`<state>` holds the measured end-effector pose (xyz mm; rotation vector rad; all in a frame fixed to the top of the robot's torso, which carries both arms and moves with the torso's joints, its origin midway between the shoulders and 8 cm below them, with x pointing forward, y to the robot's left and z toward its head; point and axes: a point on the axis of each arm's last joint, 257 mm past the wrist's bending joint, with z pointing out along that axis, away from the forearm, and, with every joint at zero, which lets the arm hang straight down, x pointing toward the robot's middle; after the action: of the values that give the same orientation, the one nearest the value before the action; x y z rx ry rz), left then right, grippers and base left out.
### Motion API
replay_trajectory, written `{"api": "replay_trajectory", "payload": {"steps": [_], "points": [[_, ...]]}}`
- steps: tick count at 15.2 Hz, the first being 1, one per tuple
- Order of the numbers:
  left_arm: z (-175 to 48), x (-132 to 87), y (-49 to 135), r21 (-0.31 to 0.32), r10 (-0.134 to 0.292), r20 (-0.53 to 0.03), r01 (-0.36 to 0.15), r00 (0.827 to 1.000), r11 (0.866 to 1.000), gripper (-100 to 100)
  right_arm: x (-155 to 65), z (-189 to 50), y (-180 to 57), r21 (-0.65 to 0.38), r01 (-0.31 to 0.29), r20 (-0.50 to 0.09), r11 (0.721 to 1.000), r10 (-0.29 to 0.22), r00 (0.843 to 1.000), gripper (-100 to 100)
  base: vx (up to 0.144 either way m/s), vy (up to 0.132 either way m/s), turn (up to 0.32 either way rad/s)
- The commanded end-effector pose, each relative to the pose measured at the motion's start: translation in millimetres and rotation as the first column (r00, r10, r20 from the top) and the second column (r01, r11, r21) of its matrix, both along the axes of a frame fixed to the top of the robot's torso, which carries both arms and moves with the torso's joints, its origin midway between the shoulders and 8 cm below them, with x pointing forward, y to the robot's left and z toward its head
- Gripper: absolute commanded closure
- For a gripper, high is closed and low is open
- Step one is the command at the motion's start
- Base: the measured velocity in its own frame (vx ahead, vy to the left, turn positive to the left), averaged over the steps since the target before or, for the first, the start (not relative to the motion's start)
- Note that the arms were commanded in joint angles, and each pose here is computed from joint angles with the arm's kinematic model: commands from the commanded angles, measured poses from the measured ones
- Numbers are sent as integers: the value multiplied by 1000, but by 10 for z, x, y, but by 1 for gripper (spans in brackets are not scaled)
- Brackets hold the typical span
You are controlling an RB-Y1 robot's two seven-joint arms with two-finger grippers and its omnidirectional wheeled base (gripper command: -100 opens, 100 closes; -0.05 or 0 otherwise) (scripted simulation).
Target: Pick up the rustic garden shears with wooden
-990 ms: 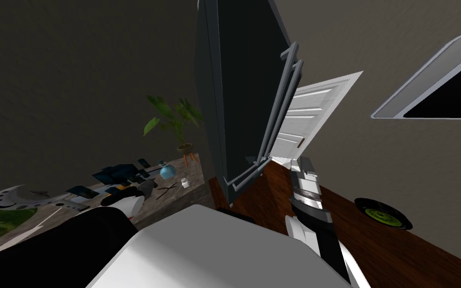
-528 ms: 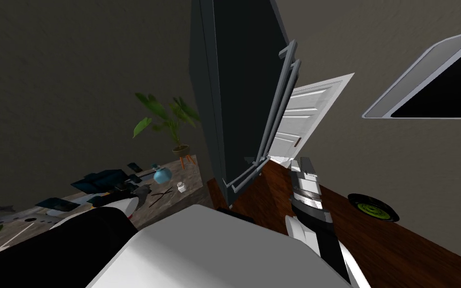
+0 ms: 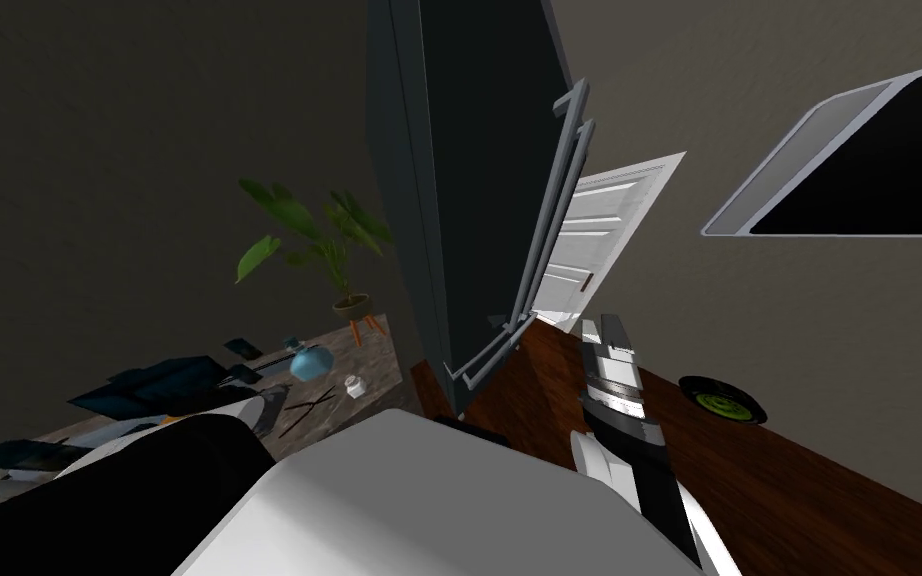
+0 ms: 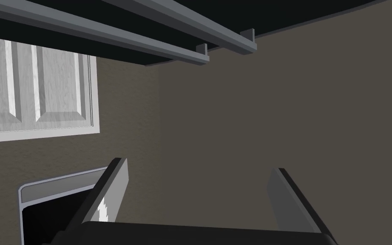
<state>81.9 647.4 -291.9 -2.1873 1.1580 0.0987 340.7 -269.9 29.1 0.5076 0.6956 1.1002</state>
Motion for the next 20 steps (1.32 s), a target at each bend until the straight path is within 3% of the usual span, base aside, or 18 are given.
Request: {"api": "replay_trajectory", "payload": {"steps": [1, 9, 14, 17, 20], "points": [[-42, -85, -30, -27, 10, -25, -11, 1000, 1000, -100, 0, 0, 0, 0, 0, 0, 1000, 0, 1000, 0, 27, 34, -42], [-200, -430, -174, -152, 36, -122, -55, 992, 987, -100, 0, 0, 0, 0, 0, 0, 1000, 0, 1000, 0, 17, 37, -90], [-299, -664, -337, -253, 36, -189, -84, 981, 964, -100, 0, 0, 0, 0, 0, 0, 1000, 0, 1000, 0, -8, 31, -88], [-324, -722, -389, -280, 33, -206, -91, 978, 956, -100, 0, 0, 0, 0, 0, 0, 1000, 0, 1000, 0, -7, 30, -85], [-369, -822, -497, -332, 24, -234, -103, 972, 938, -100, 0, 0, 0, 0, 0, 0, 1000, 0, 1000, 0, -7, 28, -79]]}}
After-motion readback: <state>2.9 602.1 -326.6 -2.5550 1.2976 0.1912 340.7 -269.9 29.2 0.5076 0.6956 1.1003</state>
